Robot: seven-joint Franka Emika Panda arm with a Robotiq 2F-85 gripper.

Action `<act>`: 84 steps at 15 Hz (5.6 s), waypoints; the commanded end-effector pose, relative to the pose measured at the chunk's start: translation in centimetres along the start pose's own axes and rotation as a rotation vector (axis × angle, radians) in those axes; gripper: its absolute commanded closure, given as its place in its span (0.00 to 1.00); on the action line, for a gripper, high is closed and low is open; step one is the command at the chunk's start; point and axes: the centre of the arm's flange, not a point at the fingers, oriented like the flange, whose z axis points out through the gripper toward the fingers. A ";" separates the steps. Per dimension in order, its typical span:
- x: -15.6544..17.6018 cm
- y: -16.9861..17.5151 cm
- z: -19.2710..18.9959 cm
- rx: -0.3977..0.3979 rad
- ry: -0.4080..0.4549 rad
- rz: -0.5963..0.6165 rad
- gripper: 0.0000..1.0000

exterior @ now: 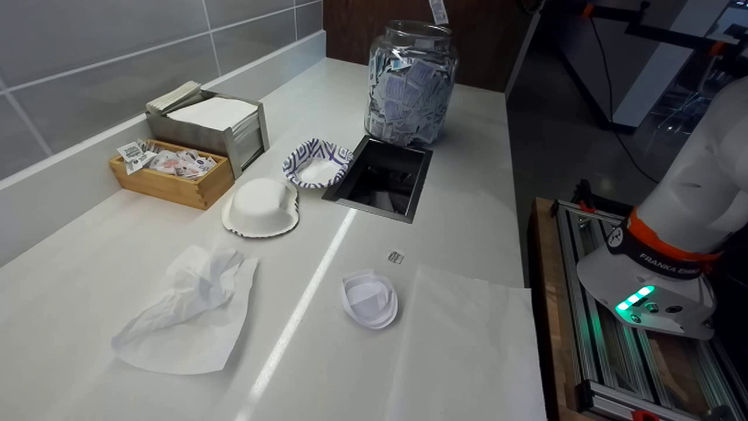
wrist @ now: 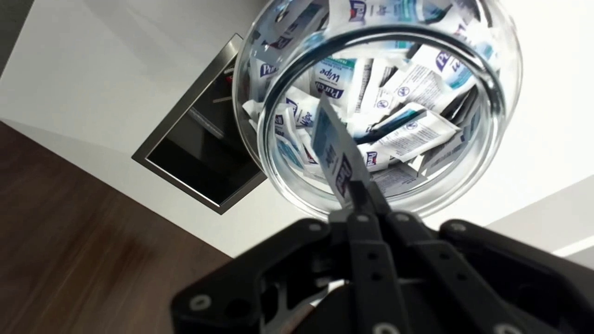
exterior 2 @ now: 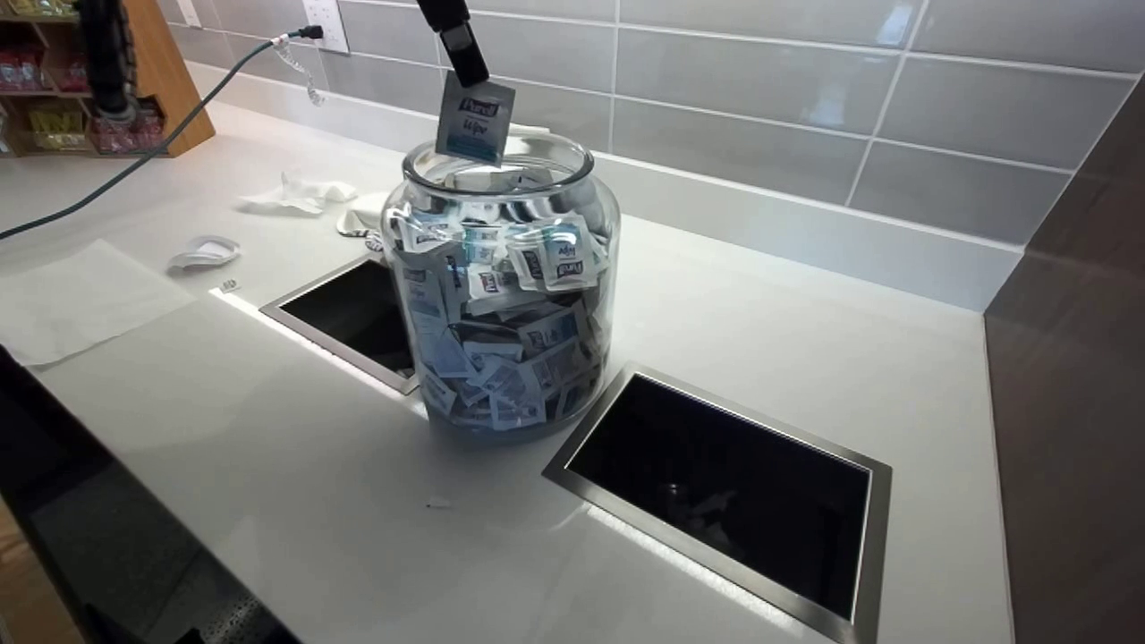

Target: Remove one sachet from the glass container and put it on the left side of the counter

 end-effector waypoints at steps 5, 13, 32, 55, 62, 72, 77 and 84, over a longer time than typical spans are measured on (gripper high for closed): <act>-6.6 0.1 -3.1 0.015 -0.059 0.045 1.00; -10.6 -3.8 -1.2 0.089 -0.232 -0.023 1.00; -14.0 -14.8 0.8 0.144 -0.232 -0.321 1.00; -24.0 -32.4 8.2 0.374 -0.454 -0.929 1.00; -25.0 -33.7 9.5 0.372 -0.491 -0.992 0.73; -24.6 -33.9 9.6 0.363 -0.525 -1.007 0.00; -23.8 -34.2 7.7 0.326 -0.507 -1.016 0.00; -21.4 -34.4 2.3 0.295 -0.423 -1.008 0.00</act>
